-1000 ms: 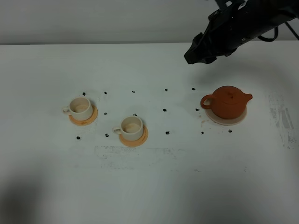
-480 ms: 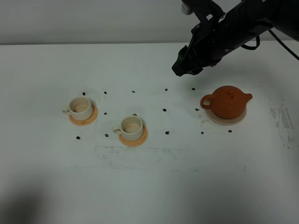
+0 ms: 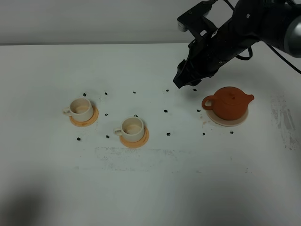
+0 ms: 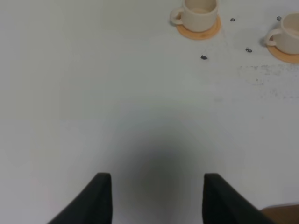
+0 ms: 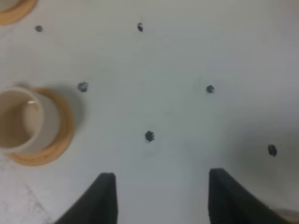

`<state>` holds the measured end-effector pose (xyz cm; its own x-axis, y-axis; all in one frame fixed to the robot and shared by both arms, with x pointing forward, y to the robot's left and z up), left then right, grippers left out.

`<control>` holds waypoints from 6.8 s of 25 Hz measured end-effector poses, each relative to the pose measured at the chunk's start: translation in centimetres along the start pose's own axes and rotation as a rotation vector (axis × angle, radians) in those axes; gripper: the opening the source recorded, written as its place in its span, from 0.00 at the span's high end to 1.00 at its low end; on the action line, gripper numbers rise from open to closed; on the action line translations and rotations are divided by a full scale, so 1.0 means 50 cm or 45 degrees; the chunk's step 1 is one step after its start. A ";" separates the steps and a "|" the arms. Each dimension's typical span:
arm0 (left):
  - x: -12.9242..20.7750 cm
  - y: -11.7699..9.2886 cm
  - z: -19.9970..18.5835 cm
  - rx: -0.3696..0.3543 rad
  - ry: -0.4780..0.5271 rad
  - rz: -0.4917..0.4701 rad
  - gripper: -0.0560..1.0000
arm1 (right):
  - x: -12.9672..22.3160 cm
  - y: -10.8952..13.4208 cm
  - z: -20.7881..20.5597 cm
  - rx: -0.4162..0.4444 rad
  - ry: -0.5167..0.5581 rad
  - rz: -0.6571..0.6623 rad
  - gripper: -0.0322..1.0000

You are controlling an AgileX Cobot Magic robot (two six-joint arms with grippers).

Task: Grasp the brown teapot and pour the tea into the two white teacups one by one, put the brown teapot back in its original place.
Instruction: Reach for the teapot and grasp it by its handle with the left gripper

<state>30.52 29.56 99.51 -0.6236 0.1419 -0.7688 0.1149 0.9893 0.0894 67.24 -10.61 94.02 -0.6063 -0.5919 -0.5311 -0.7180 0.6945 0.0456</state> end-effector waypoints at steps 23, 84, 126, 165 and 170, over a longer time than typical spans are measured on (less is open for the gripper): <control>0.000 0.000 0.001 0.000 0.000 0.002 0.51 | 0.022 -0.066 0.092 0.139 -0.012 0.096 0.52; 0.000 0.000 0.001 0.000 -0.002 0.001 0.51 | 0.048 -0.025 0.031 0.025 0.102 0.100 0.52; 0.000 0.000 0.001 0.000 -0.002 0.002 0.51 | 0.197 0.007 0.114 0.258 -0.005 0.111 0.52; 0.000 0.000 0.001 0.000 -0.002 0.001 0.51 | 0.238 0.034 0.073 0.191 0.200 0.052 0.54; 0.000 0.000 0.001 0.000 -0.002 0.001 0.51 | 0.242 0.031 0.072 0.204 0.214 0.078 0.55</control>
<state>30.55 29.56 99.50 -0.6225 0.1427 -0.7695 0.1152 0.9892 0.0902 60.02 -15.23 84.60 -0.7052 -0.5969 -0.3827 -0.6226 0.7795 -0.0686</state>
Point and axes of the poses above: a point on each arm's last joint axis where the gripper is mounted, z pointing out along that axis toward the gripper, y along the wrist's bending axis when the last joint is at zero, x = y × z, the point moved 8 cm from there along z, pointing out along that axis toward the gripper, and after that the axes turned 4 degrees about z, right-handed, at the moved point
